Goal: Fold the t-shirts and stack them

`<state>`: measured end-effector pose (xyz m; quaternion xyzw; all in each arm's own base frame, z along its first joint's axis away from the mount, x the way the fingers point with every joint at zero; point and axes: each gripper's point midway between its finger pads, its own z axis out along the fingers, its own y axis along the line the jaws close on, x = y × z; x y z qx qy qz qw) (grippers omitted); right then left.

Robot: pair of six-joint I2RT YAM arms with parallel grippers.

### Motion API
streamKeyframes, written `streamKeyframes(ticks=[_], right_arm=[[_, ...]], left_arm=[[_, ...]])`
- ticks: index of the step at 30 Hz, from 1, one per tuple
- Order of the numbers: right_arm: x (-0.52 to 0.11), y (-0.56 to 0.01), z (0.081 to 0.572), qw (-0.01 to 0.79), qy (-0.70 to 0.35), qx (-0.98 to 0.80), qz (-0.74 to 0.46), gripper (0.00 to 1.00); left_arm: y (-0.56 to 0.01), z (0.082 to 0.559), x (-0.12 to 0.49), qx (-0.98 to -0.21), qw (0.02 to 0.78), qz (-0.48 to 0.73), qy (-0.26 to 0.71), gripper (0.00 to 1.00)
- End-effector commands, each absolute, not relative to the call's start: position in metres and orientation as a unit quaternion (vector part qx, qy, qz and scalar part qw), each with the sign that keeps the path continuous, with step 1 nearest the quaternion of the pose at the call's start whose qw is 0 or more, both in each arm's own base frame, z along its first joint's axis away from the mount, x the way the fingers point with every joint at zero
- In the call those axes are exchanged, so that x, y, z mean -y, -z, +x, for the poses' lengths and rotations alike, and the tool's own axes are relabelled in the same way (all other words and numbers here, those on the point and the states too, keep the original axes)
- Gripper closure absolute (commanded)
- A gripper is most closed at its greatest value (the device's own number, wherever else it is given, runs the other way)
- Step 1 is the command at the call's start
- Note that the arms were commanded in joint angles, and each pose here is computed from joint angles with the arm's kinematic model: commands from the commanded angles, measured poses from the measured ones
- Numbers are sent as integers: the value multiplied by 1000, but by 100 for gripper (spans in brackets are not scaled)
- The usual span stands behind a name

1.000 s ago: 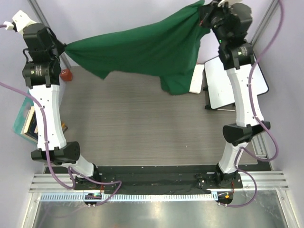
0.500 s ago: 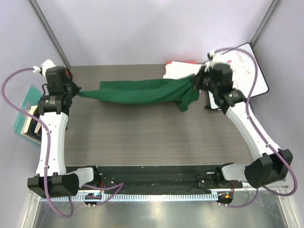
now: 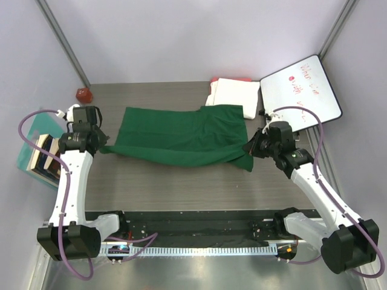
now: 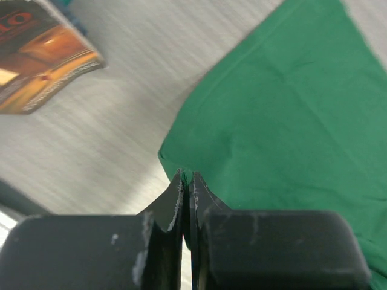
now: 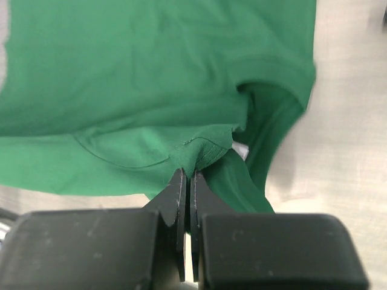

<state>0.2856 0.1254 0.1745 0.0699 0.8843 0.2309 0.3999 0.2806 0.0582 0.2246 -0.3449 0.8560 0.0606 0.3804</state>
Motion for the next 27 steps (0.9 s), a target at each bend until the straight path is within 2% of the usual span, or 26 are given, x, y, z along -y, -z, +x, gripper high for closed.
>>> streamKeyframes(ticks=[1,5,8,9,10,11,12,15,17,18,21,24,25,27], right_arm=[[-127,-141,257,318,-236,-912,109,99],[-124,-111,233,259,-221,-933,117,99],[-115,-101,221,249,-201,-940,122,99],[-115,-100,219,248,-200,-940,120,96],[-113,-101,219,250,-197,-940,121,90],[-112,-102,218,250,-194,-941,123,70],[-112,-105,218,253,-197,-939,122,68],[-118,-126,224,272,-219,-929,126,66],[-121,-150,233,293,-229,-920,128,56],[-121,-167,241,311,-230,-914,125,56],[-117,-195,259,347,-218,-905,119,58],[-118,-215,293,385,-206,-894,103,53],[-120,-223,307,402,-206,-887,98,52],[-126,-236,334,421,-201,-881,80,49]], left_arm=[[-219,264,-73,-860,358,-345,-112,100],[-195,255,-66,-884,310,-333,-109,100],[-190,246,-60,-888,307,-330,-95,100],[-185,241,-58,-891,303,-324,-94,100],[-188,237,-59,-889,310,-323,-93,96],[-187,234,-58,-890,310,-321,-93,65],[-187,230,-59,-891,307,-319,-98,55],[-202,223,-68,-879,330,-322,-119,46],[-222,225,-73,-866,357,-327,-124,36],[-230,227,-74,-861,369,-328,-123,32],[-255,247,-74,-841,417,-327,-106,30],[-262,282,-71,-832,445,-320,-80,27],[-260,293,-68,-834,445,-318,-69,23],[-247,326,-60,-849,425,-311,-45,22]])
